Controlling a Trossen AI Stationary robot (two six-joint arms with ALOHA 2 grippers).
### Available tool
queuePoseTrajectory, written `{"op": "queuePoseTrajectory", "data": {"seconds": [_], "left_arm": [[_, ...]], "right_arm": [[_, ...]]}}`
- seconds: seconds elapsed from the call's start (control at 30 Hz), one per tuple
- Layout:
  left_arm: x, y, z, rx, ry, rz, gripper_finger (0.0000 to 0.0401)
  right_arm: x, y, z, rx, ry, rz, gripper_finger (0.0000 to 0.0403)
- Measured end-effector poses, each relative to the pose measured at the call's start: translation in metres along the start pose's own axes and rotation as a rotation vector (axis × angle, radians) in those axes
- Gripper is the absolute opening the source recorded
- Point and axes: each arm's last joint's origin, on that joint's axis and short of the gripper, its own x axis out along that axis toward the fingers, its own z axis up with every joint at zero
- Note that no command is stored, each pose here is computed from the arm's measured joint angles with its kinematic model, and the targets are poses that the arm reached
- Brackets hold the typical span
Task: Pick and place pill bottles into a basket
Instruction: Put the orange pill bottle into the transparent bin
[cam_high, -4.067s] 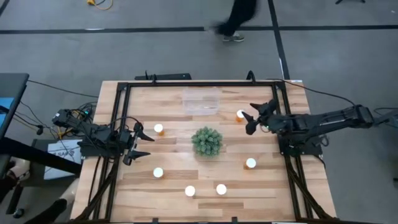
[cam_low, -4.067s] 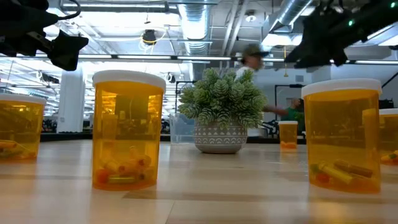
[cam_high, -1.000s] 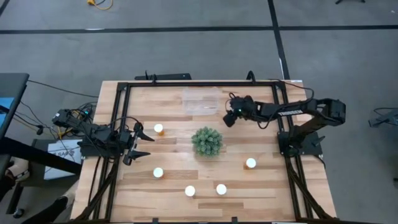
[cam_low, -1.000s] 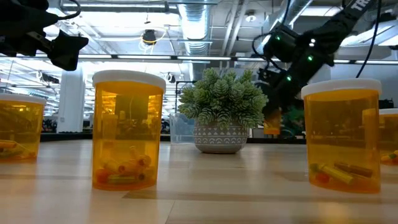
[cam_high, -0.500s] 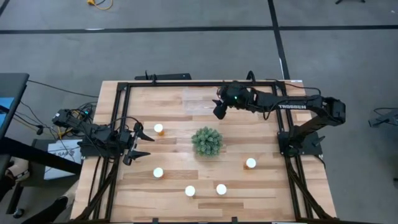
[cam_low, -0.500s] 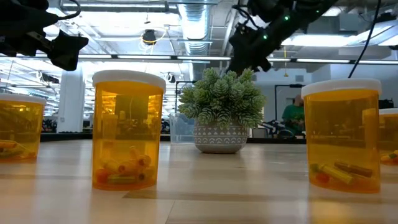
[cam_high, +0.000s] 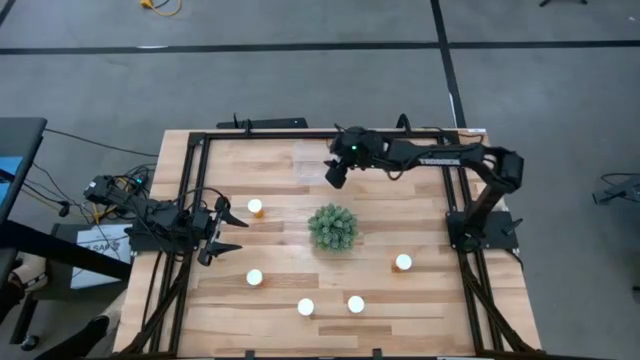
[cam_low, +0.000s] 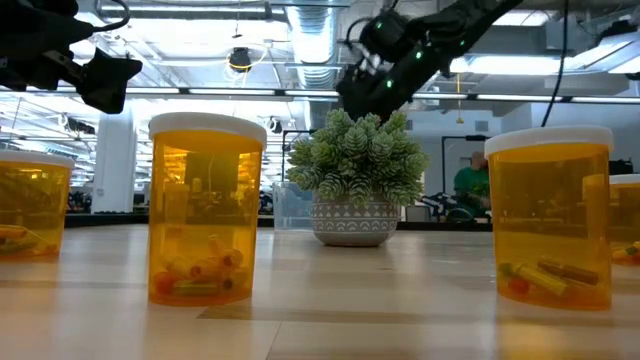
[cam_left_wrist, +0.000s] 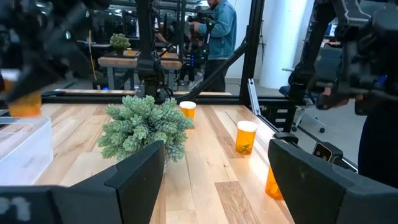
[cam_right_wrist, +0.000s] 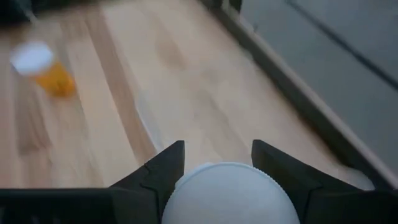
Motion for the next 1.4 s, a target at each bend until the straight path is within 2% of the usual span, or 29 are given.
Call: {"op": "queuePoseTrajectory", "data": {"seconds": [0.17,0.23,0.33,0.6,0.7,0.8,1.0,1.17,1.4], "left_arm": [[0.0,0.0,0.0,0.0,0.0,0.0,0.0277],[0.0,0.0,0.0,0.0,0.0,0.0,0.0277],[0.0,0.0,0.0,0.0,0.0,0.0,0.0277],[0.0,0.0,0.0,0.0,-0.001,0.0,0.0277],[0.0,0.0,0.0,0.0,0.0,0.0,0.0277],[0.0,0.0,0.0,0.0,0.0,0.0,0.0277],[0.0,0.0,0.0,0.0,0.0,0.0,0.0277],[0.0,0.0,0.0,0.0,0.0,0.0,0.0277],[0.0,0.0,0.0,0.0,0.0,0.0,0.0277]], "right_arm": [[0.016,-0.002,-0.011,0.0,0.062,-0.007,0.0185],[0.021,-0.003,-0.015,0.003,0.081,-0.01,0.0178],[0.023,-0.005,-0.016,0.007,0.083,-0.012,0.0163],[0.025,-0.011,-0.012,0.03,0.046,0.017,0.0173],[0.025,-0.018,-0.012,0.044,0.042,0.001,0.0184],[0.025,-0.028,-0.012,0.062,0.039,-0.017,0.017],[0.025,-0.041,-0.01,0.102,0.009,-0.024,0.0168],[0.025,-0.054,-0.01,0.144,0.003,-0.036,0.0191],[0.024,-0.074,-0.011,0.186,-0.006,-0.056,0.0171]]}}
